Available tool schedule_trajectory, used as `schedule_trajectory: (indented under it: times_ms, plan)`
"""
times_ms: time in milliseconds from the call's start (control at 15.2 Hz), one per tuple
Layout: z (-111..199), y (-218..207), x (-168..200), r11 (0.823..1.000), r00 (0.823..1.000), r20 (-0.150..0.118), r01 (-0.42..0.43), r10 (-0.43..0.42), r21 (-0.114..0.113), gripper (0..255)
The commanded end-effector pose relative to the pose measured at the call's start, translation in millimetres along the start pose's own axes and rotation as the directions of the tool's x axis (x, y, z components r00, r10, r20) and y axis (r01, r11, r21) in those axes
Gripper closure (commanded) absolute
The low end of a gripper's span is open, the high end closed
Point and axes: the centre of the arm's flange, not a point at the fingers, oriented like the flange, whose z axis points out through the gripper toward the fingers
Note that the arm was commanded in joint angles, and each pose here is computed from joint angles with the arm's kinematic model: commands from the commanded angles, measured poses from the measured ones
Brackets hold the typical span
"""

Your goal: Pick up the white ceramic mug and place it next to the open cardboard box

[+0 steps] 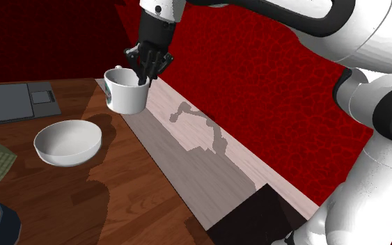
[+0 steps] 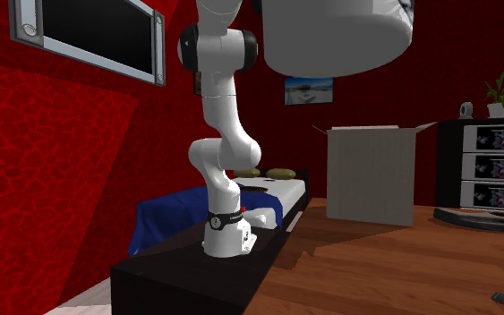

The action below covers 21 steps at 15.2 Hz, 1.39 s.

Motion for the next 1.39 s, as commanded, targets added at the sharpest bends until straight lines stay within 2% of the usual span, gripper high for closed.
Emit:
schedule_trajectory:
  times_ms: [0,924,1320]
  plan:
    - [-10.6,-0.8,1.2,1.000,1.000,0.000,0.000,0.000,0.000,255]
    - [-79.2,-5.1,10.9,1.000,1.000,0.000,0.000,0.000,0.000,255]
    - [-87.5,-36.6,-61.3,1.000,1.000,0.000,0.000,0.000,0.000,255]
